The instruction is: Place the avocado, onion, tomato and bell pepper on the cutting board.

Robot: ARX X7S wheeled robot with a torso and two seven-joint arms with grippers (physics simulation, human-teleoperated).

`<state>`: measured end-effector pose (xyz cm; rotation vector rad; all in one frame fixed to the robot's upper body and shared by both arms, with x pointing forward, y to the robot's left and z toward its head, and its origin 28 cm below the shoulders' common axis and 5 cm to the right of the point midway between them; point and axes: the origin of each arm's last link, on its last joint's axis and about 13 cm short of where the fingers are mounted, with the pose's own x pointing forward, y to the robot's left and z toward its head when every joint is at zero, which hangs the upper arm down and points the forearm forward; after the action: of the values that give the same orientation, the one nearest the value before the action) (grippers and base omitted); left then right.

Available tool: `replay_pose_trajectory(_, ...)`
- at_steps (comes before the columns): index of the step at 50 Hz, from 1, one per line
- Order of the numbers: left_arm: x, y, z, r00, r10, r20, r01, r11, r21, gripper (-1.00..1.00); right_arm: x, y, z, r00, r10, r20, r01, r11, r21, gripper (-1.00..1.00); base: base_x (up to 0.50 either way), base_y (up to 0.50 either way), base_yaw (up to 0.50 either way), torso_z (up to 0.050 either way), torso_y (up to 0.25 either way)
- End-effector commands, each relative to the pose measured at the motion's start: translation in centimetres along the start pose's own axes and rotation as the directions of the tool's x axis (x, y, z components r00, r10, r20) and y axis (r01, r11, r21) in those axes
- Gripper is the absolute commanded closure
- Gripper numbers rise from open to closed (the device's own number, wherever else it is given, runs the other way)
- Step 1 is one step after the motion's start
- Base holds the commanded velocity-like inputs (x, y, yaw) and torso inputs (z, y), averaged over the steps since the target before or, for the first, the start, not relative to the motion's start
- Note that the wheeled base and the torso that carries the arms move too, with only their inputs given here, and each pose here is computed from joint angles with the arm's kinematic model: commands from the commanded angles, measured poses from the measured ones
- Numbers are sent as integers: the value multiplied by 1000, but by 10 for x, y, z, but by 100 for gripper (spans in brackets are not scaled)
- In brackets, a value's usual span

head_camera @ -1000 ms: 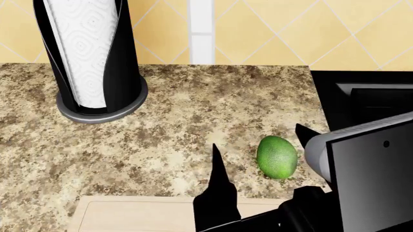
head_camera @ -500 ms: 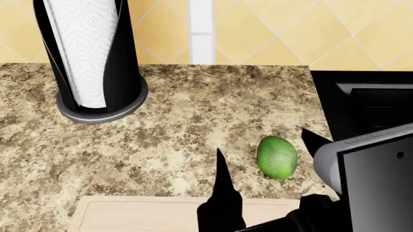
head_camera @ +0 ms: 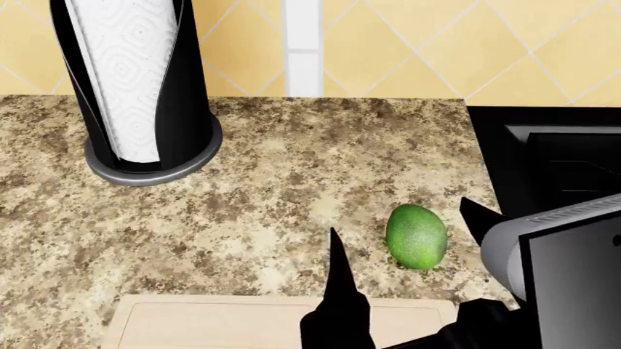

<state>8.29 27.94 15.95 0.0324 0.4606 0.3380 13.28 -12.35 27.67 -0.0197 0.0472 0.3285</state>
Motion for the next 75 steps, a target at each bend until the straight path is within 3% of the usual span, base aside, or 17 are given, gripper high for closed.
replay_pose_trajectory(1, 3, 1, -7, 1000, 18, -12, -18, 1000, -15, -100, 0, 0, 3, 999, 11, 39, -11, 1000, 13, -100, 0, 0, 0, 0, 0)
replay_pose_trajectory(14, 10, 1, -10, 999, 28, -19, -28, 999, -23, -100, 0, -1, 5, 999, 10, 37, -10, 1000, 5, -100, 0, 0, 0, 0, 0)
replay_pose_trajectory(15, 9, 1, -9, 1000, 25, -12, -26, 999, -20, 100, 0, -1, 5, 999, 9, 37, -10, 1000, 5, -100, 0, 0, 0, 0, 0)
replay_pose_trajectory(23, 3, 1, 0, 999, 29, 37, -28, 999, -16, 100, -1, -1, 5, 999, 8, 37, -9, 1000, 9, -100, 0, 0, 0, 0, 0)
replay_pose_trajectory(30, -11, -5, 34, 984, 7, 180, -17, 999, 52, 100, 0, -1, 3, 999, 7, 41, -8, 1000, 17, -100, 0, 0, 0, 0, 0)
replay_pose_trajectory(34, -27, -16, 80, 942, -106, 319, 66, 989, 133, 100, 1, -2, 4, 998, -7, 58, 5, 1000, 27, -100, 0, 0, 0, 0, 0)
replay_pose_trajectory(40, -24, -33, 130, 872, -281, 401, 173, 943, 285, 100, 6, -4, 1, 996, -40, 83, 37, 998, 48, -100, 0, 0, 0, 0, 0)
replay_pose_trajectory(49, 29, -58, 155, 820, -464, 336, 321, 858, 402, 100, 19, -4, -11, 990, -90, 110, 82, 994, 74, -100, 0, 0, 0, 0, 0)
replay_pose_trajectory(58, 64, -76, 172, 779, -549, 303, 384, 799, 463, 100, 30, -2, -19, 986, -116, 118, 107, 991, 84, -100, 0, 0, 0, 0, 0)
replay_pose_trajectory(71, 82, -98, 181, 726, -652, 220, 475, 706, 525, 100, 27, -3, -19, 982, -139, 128, 129, 988, 85, -100, 0, 0, 0, 0, 0)
replay_pose_trajectory(75, 81, -105, 179, 704, -691, 165, 517, 658, 548, 100, 25, -4, -19, 982, -142, 128, 131, 987, 89, -100, 0, 0, 0, 0, 0)
